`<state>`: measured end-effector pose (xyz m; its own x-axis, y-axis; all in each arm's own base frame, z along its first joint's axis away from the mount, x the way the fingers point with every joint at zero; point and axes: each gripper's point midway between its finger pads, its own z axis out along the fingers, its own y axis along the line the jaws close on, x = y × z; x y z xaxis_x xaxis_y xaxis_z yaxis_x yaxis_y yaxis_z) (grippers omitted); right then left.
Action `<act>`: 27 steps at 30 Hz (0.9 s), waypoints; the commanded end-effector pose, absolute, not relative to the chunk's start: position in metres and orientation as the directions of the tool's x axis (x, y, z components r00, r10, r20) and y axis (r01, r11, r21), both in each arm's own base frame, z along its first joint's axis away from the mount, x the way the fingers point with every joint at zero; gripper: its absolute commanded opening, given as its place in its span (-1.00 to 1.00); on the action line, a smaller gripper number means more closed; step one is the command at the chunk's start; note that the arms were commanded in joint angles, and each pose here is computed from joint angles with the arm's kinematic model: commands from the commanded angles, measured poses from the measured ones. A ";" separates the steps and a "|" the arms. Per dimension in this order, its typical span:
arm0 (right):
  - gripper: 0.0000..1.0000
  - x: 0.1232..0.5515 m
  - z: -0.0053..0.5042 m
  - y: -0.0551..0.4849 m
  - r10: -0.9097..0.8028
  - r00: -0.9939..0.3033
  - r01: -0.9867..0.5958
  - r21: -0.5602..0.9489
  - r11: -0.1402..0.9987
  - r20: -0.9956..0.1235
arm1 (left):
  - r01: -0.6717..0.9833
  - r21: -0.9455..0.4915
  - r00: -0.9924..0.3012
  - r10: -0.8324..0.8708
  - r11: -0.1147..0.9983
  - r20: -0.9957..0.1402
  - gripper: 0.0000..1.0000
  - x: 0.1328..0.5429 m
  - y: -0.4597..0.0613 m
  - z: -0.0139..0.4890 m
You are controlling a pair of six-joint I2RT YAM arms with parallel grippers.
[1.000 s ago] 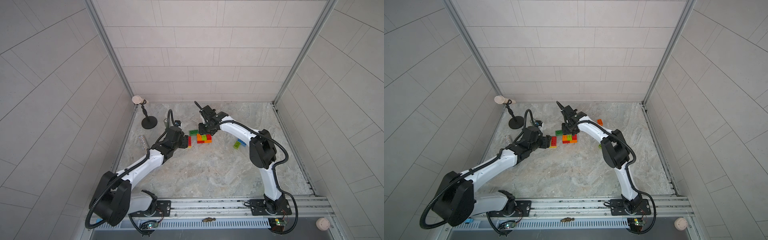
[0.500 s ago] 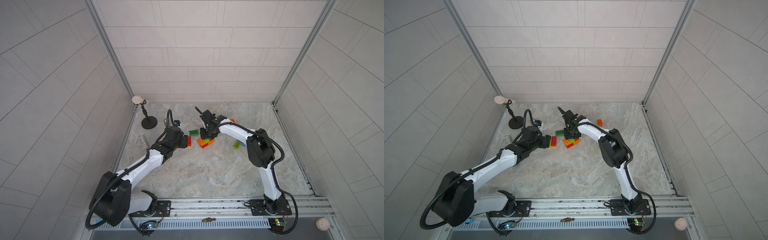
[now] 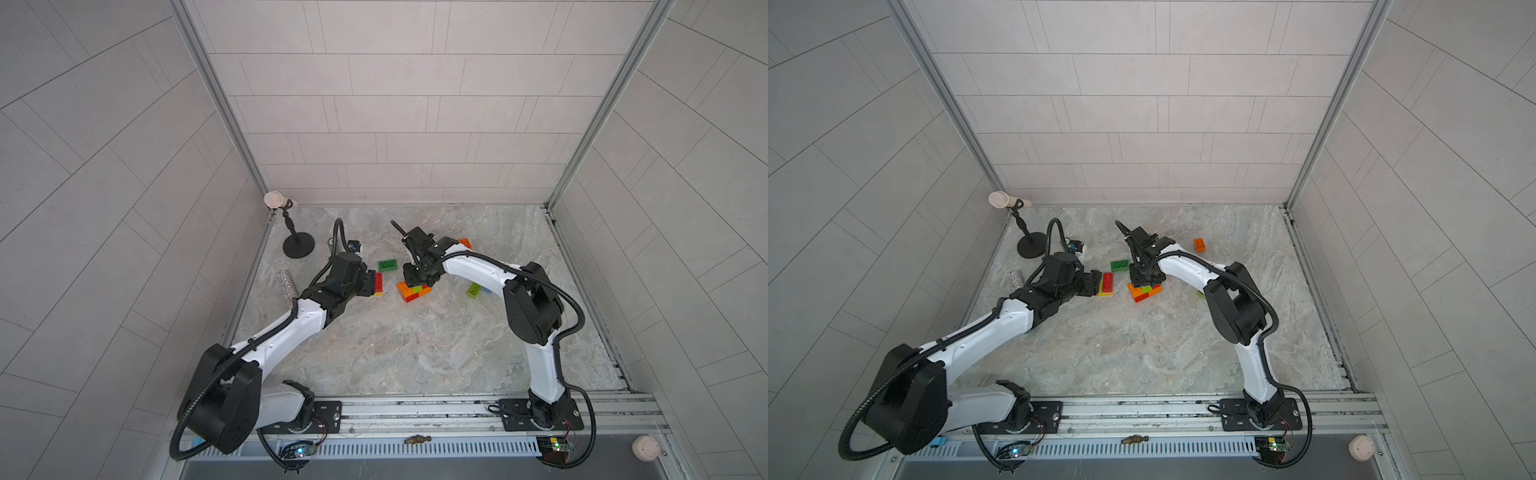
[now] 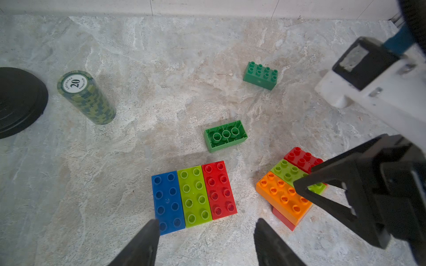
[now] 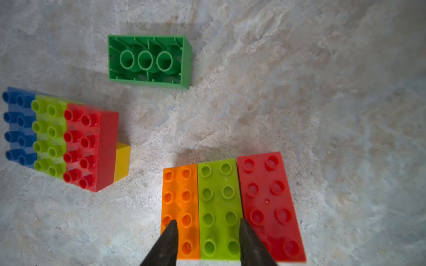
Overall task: Assemble a rectangle with lego
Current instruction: Adjust the lego brick at the center of the board.
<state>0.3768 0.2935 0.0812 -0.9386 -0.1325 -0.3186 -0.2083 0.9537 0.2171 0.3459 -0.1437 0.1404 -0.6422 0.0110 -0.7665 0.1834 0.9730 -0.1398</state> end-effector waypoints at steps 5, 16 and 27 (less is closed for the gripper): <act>-0.09 0.363 0.097 0.281 -0.121 -0.928 -0.204 0.208 0.957 -0.353 | 0.207 -0.176 -0.633 -0.006 0.963 -0.774 0.40 0.342 -0.152 0.147; -0.18 0.349 0.074 0.271 -0.091 -0.943 -0.162 0.204 0.965 -0.319 | 0.239 -0.203 -0.658 0.005 0.950 -0.753 0.40 0.336 -0.170 0.140; -0.09 0.359 0.111 0.250 -0.018 -0.938 -0.121 0.279 0.953 -0.345 | 0.321 -0.238 -0.704 0.062 0.917 -0.707 0.40 0.318 -0.221 0.121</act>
